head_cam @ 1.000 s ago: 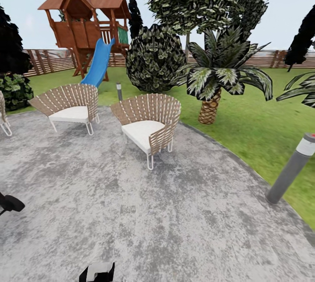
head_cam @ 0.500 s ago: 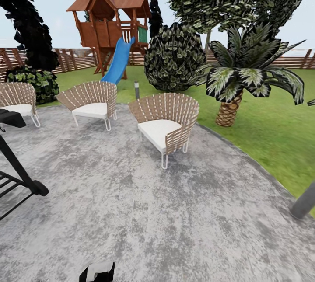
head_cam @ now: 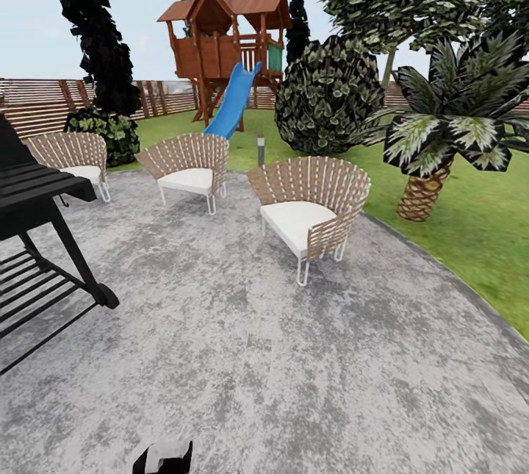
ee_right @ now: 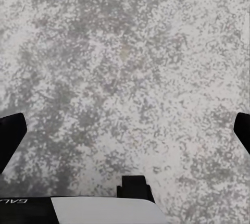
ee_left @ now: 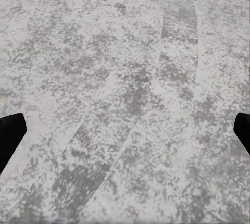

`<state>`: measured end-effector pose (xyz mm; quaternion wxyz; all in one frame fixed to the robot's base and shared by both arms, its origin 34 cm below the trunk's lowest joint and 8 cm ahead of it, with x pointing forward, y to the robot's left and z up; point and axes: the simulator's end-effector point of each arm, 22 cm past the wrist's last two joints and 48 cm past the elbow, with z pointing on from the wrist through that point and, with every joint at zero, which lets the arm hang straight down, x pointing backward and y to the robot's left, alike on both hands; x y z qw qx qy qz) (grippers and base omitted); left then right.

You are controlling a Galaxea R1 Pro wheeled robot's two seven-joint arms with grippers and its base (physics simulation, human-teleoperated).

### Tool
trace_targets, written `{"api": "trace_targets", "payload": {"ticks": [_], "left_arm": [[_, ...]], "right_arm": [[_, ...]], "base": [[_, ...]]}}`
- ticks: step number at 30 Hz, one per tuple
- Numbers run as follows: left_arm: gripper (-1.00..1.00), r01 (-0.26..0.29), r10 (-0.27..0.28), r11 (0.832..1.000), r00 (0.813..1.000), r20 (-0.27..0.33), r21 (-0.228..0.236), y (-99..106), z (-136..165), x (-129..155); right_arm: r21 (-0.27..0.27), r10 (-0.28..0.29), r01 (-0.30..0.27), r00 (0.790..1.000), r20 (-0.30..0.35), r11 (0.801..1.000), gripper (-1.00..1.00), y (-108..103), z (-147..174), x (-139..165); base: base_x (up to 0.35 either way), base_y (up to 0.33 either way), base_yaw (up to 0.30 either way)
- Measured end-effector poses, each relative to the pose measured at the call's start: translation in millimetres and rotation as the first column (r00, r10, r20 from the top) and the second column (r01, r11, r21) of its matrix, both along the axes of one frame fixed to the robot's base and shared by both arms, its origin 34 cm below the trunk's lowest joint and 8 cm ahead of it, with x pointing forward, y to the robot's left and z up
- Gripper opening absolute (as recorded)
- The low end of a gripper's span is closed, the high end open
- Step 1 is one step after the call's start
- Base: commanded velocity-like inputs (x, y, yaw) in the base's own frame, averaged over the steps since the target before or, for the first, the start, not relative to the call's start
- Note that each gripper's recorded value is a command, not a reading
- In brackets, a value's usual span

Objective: Pick up the pesticide atomizer in the garden and spray insectifuge to fully cover both potted plants in the garden.

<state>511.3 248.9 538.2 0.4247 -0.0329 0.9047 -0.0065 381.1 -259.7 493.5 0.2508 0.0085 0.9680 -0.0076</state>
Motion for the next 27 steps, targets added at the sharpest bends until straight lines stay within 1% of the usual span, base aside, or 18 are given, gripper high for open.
{"api": "trace_targets", "payload": {"ticks": [27], "left_arm": [[1.0,0.0,0.0,1.0,1.0,-0.007,0.0,0.0,-2.4,-1.9]], "right_arm": [[0.001,-0.002,0.002,1.0,-0.007,1.0,1.0,-0.1,-1.6,-2.2]], "base": [[0.0,0.0,0.285]]}}
